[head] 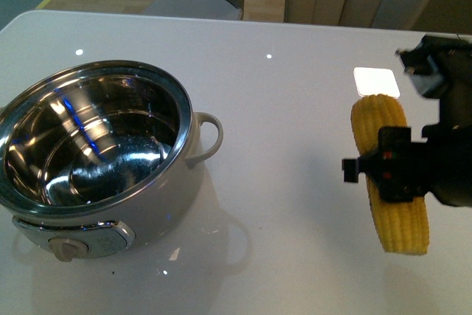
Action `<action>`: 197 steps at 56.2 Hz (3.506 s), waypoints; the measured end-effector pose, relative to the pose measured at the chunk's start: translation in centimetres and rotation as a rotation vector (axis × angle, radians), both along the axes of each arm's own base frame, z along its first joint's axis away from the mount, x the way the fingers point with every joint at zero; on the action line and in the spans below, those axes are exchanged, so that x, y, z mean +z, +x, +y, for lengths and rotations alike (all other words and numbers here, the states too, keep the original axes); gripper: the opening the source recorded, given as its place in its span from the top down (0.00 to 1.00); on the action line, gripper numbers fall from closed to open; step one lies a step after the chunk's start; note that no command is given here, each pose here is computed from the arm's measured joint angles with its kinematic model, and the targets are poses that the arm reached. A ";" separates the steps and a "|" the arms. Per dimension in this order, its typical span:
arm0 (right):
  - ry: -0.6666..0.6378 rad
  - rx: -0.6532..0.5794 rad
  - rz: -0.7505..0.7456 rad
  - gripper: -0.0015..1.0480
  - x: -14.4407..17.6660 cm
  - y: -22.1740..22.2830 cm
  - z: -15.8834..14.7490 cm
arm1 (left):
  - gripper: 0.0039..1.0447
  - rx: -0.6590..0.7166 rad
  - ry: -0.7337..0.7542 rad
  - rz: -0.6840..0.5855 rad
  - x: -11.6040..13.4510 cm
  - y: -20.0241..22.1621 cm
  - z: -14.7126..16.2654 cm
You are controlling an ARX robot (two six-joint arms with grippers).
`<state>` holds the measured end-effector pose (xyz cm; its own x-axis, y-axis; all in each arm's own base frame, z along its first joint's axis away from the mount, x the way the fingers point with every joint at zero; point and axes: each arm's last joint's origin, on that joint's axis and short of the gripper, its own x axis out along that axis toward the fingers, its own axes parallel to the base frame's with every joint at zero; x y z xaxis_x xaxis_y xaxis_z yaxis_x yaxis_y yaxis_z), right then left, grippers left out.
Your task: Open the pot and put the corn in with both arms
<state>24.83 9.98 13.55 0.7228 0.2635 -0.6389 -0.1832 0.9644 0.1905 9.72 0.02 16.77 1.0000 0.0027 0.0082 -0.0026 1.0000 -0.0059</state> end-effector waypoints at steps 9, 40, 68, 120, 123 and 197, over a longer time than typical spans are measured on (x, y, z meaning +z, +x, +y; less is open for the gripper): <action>0.078 0.005 -0.059 0.78 2.8 0.7 1.1 | 0.06 0.000 0.000 0.000 0.0 0.0 0.0; 0.293 0.059 -0.020 0.78 5.6 4.8 8.4 | 0.06 0.000 0.000 0.000 0.0 0.0 0.0; 0.410 0.068 0.123 0.78 3.0 6.7 15.6 | 0.06 0.000 0.000 0.000 0.0 0.0 0.0; 0.435 0.090 0.342 0.75 -2.1 9.5 23.3 | 0.06 0.000 0.000 0.000 0.0 0.0 0.0; 0.431 0.089 0.346 0.74 -2.3 9.5 23.3 | 0.06 0.000 0.000 0.000 0.0 0.0 0.0; 0.570 -0.169 0.013 0.14 8.2 5.1 7.6 | 0.06 0.000 0.000 0.000 0.0 0.0 0.0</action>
